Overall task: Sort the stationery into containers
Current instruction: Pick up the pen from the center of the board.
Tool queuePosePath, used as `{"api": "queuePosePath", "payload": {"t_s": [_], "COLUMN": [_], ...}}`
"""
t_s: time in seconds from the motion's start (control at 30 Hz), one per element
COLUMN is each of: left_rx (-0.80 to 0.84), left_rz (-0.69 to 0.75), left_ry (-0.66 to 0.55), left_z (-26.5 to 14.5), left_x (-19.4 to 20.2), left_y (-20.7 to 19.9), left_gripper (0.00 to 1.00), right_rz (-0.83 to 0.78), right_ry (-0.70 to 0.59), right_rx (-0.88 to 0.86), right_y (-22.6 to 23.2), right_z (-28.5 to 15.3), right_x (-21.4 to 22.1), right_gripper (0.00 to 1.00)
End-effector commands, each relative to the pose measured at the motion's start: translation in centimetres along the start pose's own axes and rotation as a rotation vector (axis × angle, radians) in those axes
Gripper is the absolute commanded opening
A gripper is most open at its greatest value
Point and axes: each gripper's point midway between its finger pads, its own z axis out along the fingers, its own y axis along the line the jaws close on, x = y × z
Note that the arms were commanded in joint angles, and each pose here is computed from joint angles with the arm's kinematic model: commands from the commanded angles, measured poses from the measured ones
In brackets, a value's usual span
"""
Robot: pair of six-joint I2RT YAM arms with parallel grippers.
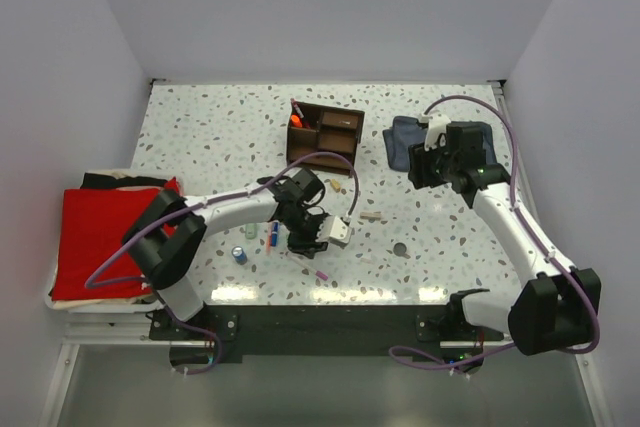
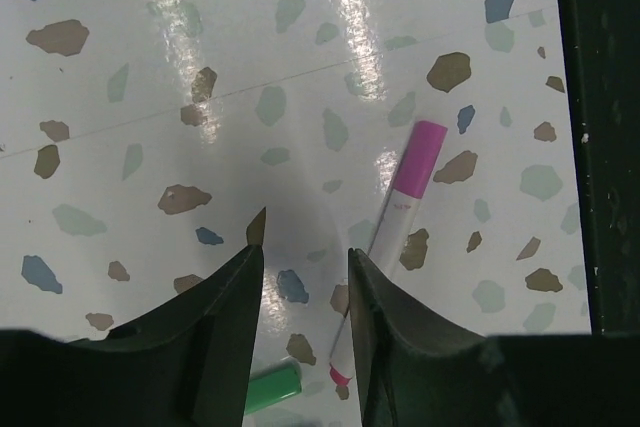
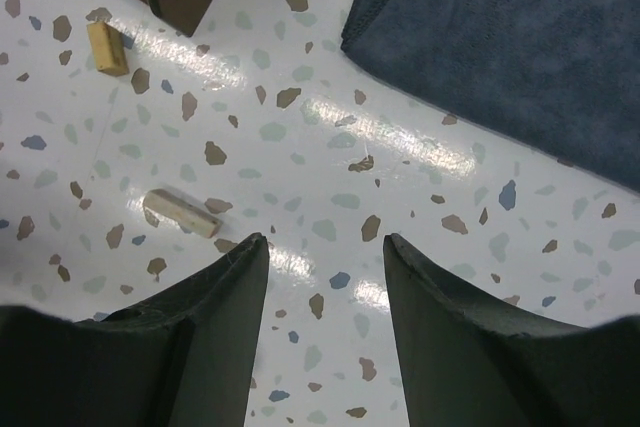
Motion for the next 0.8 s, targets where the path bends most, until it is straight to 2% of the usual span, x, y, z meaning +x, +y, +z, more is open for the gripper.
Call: {"api": "queuePosePath", "payload": {"t_s": [0.0,0.43,0.77], "left_rx": [-0.022,0.034,0.047], "left_rz": [0.011,0.009,-0.017], "left_ry": [0.021,0.038,0.127], "left_z": [0.1,1.1,4.1], "left_x": [-0.9,-1.4,1.5], "left_y": [0.4,-2.5,-4.3], "left_gripper": [0.43,0.48,0.44], "right_rz": [0.006,0.015,0.003], "right_ry": [-0.089,-0.083,-0.090], "right_rx": [-0.002,-0.021,-0.022], "right_y": [-0.2,0.1,0.2], "right_z": [-0.5,-0.3,-0.6], "right_x": [-2.6,-1.2,-0.9], "right_gripper": [0.54,0.54,0.54]}}
